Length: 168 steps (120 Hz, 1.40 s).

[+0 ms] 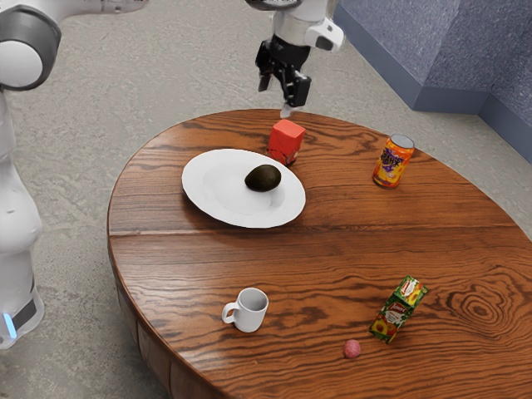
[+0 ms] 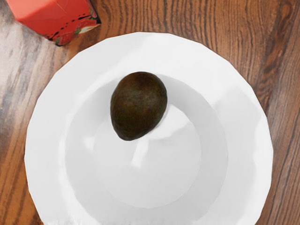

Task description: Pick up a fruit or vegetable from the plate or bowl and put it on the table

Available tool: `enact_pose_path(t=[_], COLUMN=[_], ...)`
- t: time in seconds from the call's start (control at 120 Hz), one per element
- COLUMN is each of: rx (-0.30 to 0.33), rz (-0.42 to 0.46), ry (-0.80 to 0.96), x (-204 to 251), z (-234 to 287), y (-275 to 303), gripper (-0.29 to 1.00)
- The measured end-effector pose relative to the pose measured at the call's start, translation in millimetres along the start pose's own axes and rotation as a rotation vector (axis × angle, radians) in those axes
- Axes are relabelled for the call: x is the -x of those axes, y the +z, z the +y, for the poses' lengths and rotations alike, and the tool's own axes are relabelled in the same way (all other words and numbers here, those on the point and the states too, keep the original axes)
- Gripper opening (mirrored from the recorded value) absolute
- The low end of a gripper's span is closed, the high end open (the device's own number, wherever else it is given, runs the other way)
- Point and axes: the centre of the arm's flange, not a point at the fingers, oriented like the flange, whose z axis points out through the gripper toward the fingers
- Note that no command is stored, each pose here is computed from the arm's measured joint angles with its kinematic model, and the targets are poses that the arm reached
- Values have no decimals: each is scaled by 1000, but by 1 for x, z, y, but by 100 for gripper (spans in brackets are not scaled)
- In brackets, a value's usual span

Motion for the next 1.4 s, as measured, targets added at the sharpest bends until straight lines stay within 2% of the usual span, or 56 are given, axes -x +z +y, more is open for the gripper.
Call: enact_pose_path(t=[0.133, 0.292, 0.433, 0.6, 0.858, 1.05, 1.4], rx=[26, 54, 84, 68, 65, 55, 42], rz=[-92, -149, -153, -149, -124, -58, -89], ry=[-171, -255, -247, -199, 25, 31, 61], x=[-24, -31, -39, -47, -50, -73, -73], z=[-61, -80, -74, -59, 48, 25, 14], y=[62, 118, 135, 148, 152, 143, 148], gripper=[70, 70, 70, 70, 70, 70, 70])
